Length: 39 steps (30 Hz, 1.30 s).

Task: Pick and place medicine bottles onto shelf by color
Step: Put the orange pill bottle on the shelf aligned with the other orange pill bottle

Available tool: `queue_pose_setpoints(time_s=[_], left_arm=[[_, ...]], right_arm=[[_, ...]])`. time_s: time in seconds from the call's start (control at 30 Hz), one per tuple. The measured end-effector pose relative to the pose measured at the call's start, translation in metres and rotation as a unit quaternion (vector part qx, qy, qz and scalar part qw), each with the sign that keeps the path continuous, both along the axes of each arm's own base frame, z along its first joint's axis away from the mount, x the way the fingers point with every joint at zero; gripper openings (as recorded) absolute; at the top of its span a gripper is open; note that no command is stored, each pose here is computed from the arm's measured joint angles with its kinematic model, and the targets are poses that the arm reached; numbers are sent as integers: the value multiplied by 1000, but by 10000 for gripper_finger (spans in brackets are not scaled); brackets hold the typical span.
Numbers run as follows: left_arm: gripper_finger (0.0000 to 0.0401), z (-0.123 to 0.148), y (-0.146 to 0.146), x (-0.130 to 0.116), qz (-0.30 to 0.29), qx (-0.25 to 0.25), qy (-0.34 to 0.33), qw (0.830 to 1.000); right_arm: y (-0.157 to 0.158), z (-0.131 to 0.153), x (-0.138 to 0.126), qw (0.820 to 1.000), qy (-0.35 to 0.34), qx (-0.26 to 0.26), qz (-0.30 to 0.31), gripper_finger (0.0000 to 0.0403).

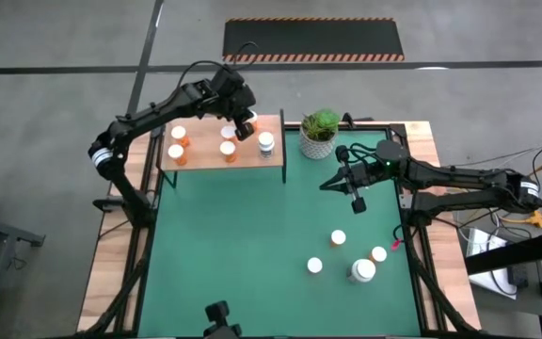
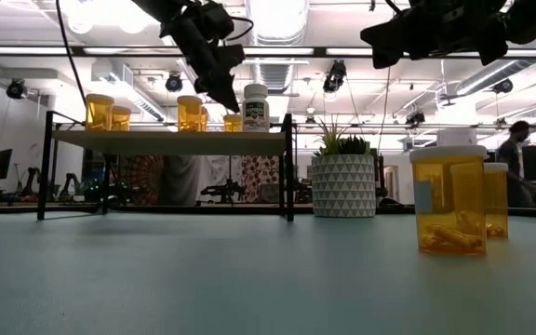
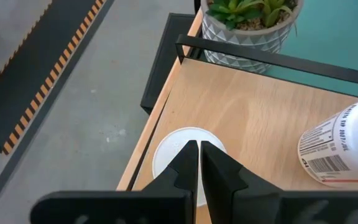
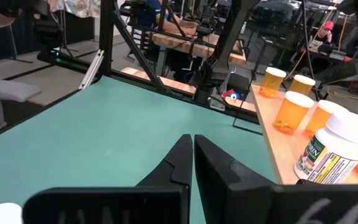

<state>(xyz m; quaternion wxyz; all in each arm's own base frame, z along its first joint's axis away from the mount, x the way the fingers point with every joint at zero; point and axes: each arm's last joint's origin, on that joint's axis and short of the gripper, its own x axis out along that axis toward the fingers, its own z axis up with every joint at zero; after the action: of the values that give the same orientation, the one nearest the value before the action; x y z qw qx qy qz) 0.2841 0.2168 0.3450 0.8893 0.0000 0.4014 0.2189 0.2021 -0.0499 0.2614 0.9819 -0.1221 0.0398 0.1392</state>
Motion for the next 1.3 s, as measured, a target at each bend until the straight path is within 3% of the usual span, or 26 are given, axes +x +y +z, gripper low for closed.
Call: queue_pose_setpoints(time_s=[0.3,0.87,1.3], left_arm=[[1,-6,3,2,13,0,13,1000],[1,2,-9,-22,76,8,93,993],[1,8,-12,-27,88,21,97,991]], right_arm=[[0,0,0,1000,0,0,0,9],[0,0,0,1000,2,0,-1,9],[0,0,0,1000,2,0,-1,9]])
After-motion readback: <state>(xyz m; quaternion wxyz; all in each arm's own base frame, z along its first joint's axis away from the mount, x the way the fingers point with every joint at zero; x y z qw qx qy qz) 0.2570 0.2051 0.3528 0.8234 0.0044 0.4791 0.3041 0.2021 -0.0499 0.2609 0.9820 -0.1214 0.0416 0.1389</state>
